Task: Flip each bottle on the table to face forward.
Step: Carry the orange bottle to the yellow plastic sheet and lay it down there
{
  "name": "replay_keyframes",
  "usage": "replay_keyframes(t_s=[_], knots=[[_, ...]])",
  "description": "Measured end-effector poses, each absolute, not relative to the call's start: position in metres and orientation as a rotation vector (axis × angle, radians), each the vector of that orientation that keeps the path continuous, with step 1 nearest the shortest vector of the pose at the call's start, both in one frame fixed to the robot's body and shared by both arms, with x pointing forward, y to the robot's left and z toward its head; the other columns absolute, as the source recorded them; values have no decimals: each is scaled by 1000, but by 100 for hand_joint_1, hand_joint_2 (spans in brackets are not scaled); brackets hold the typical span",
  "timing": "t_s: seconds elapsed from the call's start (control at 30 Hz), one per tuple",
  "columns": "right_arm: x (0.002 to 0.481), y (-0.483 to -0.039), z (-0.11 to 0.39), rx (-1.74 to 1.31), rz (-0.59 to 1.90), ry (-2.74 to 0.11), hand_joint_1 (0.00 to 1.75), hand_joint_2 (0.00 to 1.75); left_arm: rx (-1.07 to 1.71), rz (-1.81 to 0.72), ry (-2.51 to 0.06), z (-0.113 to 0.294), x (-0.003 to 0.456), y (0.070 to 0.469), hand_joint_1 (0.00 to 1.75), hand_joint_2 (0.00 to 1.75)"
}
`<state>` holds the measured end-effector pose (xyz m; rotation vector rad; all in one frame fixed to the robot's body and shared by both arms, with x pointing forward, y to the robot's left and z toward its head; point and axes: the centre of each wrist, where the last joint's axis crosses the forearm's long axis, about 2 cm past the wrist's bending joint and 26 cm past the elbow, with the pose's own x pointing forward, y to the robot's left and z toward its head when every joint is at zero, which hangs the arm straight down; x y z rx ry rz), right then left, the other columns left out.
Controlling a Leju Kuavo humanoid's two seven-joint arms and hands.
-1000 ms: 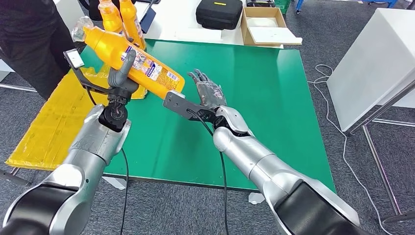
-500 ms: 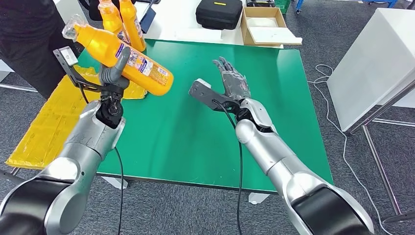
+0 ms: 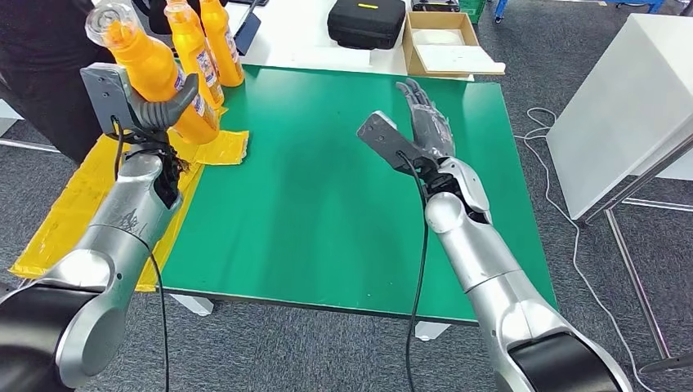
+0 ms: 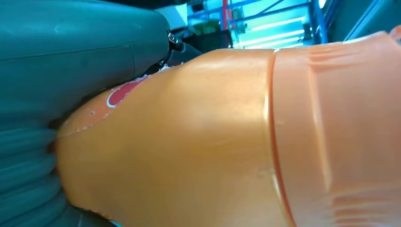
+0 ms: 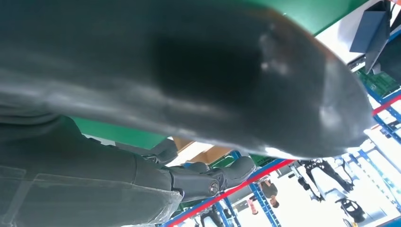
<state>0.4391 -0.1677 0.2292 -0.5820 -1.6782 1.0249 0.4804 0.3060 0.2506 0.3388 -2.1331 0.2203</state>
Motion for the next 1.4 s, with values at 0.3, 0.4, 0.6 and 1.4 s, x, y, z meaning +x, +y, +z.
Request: replay_keyframes(t_s=[0.3,0.4,0.6,1.4], knots=[[435,-174,223,-518,1015,-1696,0,0,1037,-292,-2065,233,471,326,175,175],[434,-173,222,-503,1010,-1700,0,0,1111,-470,-2019,222,467,328,175,175],[428,-168,220,-414,1028,-1709,0,0,1224,-790,-1837,190,453,326,175,175],[390,-161,212,-246,1155,-1797,0,0,1401,-1231,-1417,103,401,303,127,175]])
